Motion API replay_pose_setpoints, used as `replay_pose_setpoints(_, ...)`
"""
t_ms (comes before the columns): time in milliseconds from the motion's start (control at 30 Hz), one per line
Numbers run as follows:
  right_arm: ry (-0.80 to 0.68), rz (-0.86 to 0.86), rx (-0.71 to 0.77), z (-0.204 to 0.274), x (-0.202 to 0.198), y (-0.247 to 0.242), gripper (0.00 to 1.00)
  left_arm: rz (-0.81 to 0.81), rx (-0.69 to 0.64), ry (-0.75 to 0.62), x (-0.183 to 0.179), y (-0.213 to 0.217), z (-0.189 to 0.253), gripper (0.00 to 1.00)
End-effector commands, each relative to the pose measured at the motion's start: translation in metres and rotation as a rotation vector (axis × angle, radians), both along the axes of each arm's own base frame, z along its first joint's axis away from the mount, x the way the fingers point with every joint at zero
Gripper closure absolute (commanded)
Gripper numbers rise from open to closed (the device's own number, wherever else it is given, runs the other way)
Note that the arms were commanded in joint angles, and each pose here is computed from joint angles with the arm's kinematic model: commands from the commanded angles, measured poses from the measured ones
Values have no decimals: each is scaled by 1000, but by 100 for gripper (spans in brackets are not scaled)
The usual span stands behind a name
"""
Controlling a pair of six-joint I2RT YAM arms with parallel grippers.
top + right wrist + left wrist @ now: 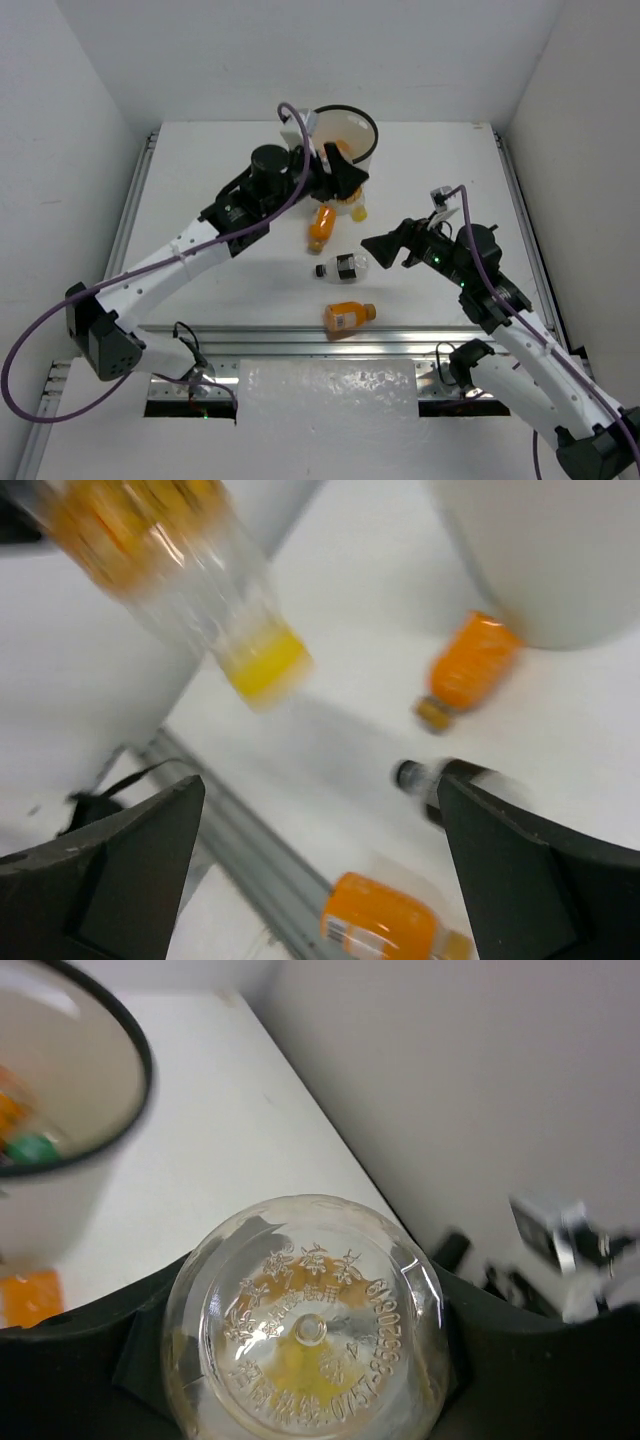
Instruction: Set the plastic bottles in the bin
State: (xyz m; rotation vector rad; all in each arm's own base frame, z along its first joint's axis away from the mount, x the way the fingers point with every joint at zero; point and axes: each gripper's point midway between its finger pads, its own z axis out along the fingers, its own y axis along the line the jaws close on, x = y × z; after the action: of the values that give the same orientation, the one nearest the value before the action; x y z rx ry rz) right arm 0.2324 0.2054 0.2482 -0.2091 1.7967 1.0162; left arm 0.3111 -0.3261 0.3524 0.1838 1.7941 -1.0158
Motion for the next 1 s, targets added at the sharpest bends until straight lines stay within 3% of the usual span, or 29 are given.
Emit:
replay_pose_setpoints(0, 111, -313, -165, -32, 13, -56, 1, 303, 73, -105, 60, 41, 48, 100)
replay_pose_setpoints(100, 152, -339, -202, -49, 7, -65, 1, 402, 105, -92, 111, 56, 54, 100)
replay_pose_setpoints(167, 177, -344, -217, -60, 4, -67, 1, 454, 176, -56, 145, 64, 30, 99)
replay_pose_setpoints(233, 202, -353, -223, -68, 1, -70, 1, 475, 189, -69, 168, 69, 40, 92)
replay_pose_setpoints(333, 211, -341, -205, -77, -2, -67, 1, 434, 224, -61, 202, 54, 28, 55)
replay_pose_setpoints(367, 209, -330, -192, -79, -3, -65, 1, 420, 253, -30, 217, 46, 4, 26)
replay_pose_setpoints(400, 200, -276, -173, -82, -5, -55, 1, 417, 250, -52, 221, 45, 20, 19)
replay_pose_setpoints(433, 209, -238, -164, -86, -9, -49, 1, 416, 253, -53, 225, 44, 21, 5)
replay_pose_setpoints(467, 216, -194, -141, -88, -12, -41, 1, 400, 250, -51, 226, 39, 22, 1)
replay_pose_setpoints(533, 245, -122, -94, -91, -18, -26, 1, 382, 218, -72, 223, 36, 37, 0)
replay_pose_setpoints(667, 211, 2, -259, -105, -25, -11, 1, 406, 146, -140, 178, 56, 93, 0)
replay_pose_setpoints(733, 164, 108, -331, -98, -30, 0, 1, 429, 184, -74, 158, 65, 80, 0)
replay_pose_setpoints(833, 107, 430, -571, -121, -60, 15, 1, 488, 230, 38, 99, 107, 48, 0)
replay_pose_setpoints(900, 44, 493, -668, -126, -65, 19, 1, 499, 194, 44, 74, 121, 39, 0)
replay_pose_setpoints(933, -10, 566, -717, -132, -73, 23, 1, 505, 136, 2, 45, 139, 58, 0)
replay_pose_setpoints(967, -40, 609, -742, -139, -77, 25, 1, 494, 171, 52, 36, 142, 20, 0)
